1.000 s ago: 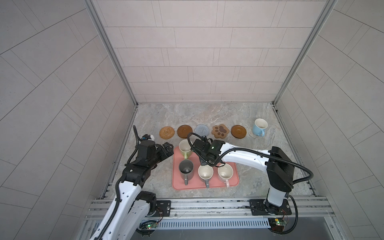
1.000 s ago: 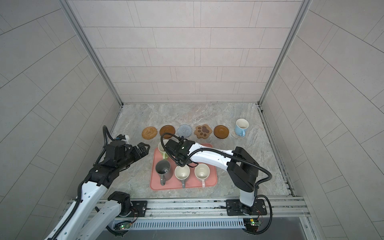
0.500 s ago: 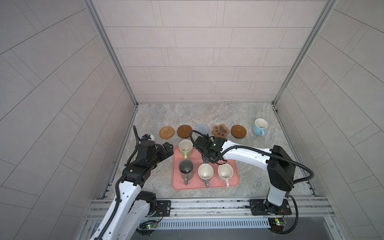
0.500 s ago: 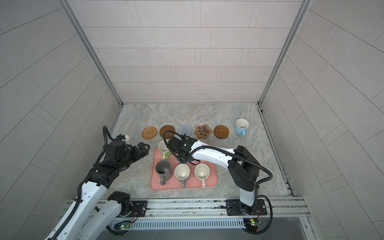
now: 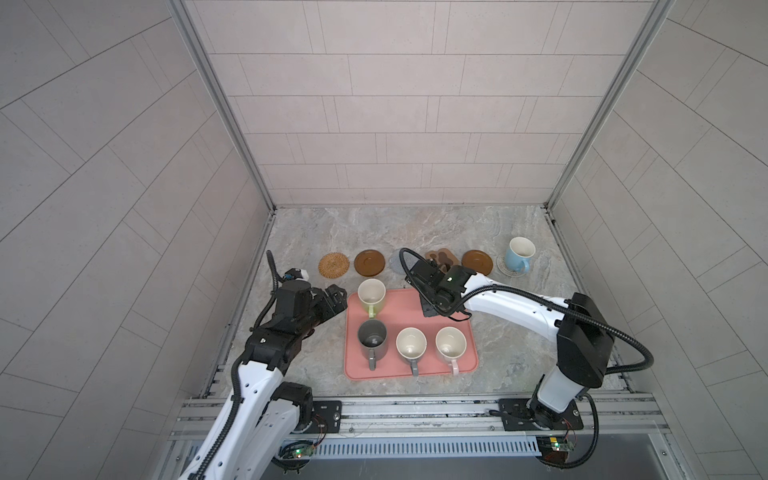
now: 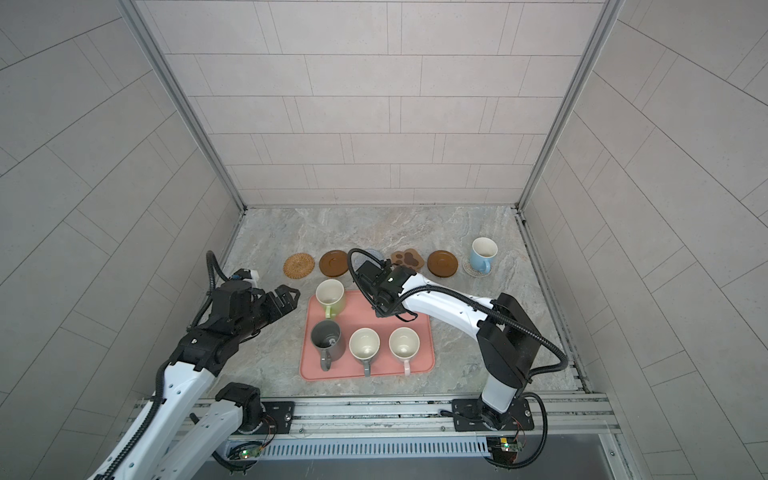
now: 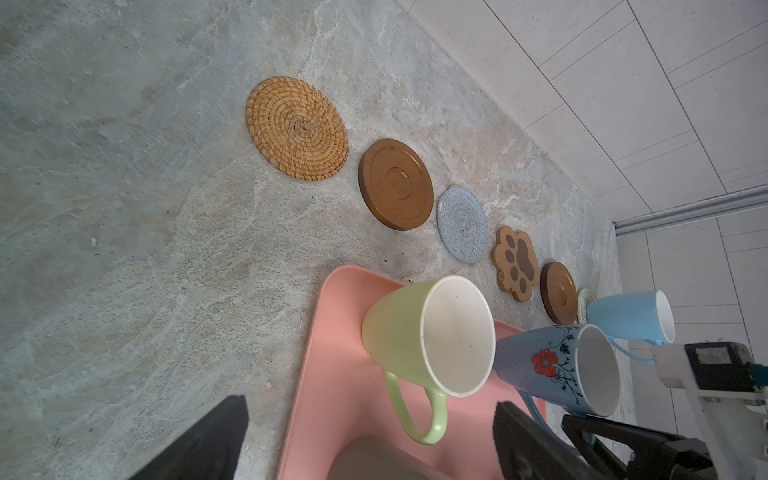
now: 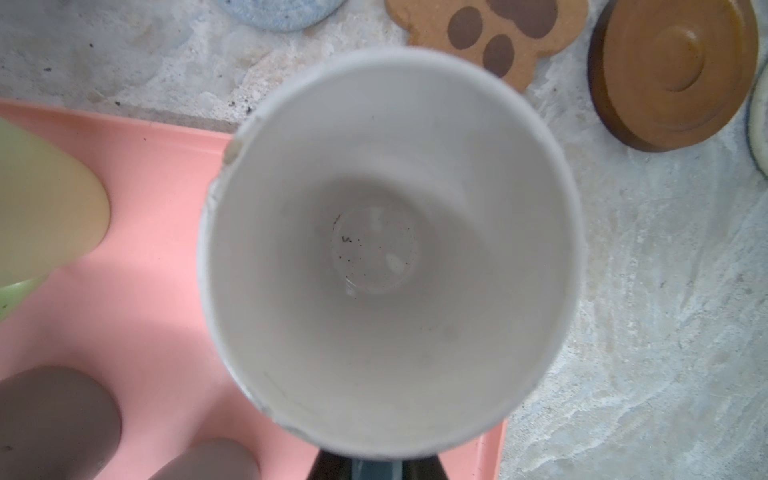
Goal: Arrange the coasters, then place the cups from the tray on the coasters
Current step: 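Lift the blue floral mug with right gripper and carry it toward the coasters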
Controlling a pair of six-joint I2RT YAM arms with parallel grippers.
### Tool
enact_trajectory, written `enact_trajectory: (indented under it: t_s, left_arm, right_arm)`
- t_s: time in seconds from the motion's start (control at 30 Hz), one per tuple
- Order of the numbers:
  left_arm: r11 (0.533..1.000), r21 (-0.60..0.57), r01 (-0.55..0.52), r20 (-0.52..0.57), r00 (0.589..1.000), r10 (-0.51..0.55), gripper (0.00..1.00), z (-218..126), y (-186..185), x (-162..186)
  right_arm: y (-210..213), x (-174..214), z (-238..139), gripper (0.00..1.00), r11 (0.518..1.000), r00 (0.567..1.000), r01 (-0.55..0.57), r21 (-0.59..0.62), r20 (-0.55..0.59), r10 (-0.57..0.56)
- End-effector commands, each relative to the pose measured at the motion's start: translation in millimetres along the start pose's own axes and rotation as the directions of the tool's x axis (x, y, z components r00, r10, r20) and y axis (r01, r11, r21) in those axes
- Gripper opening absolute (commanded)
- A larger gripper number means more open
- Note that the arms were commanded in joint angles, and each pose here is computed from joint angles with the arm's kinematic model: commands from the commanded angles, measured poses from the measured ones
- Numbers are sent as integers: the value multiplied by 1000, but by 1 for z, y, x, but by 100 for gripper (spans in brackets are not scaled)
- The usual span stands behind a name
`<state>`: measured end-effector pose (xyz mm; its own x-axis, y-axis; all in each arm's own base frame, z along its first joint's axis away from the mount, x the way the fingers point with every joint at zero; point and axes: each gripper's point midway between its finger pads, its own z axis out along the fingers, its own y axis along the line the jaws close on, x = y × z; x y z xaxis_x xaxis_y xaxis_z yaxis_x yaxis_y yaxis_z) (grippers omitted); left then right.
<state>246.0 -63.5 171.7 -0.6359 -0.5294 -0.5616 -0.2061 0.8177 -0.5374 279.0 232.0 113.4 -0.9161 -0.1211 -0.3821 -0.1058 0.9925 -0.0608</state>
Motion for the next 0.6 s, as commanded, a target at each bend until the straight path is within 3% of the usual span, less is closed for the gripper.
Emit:
enact_trajectory:
  t_s: [0.0,0.57]
  left_arm:
    - [1000,-9,6,8,1000,-6,100,-2,1,-1]
    - [1000,-29,8,17,1000,-8,100,-5,5,-2]
  right_arm:
    - [-19,-14,-15,9,1000,998,-21,19,62,20]
    - [-97,-56,-7,9,994,991,-110,8,74,109]
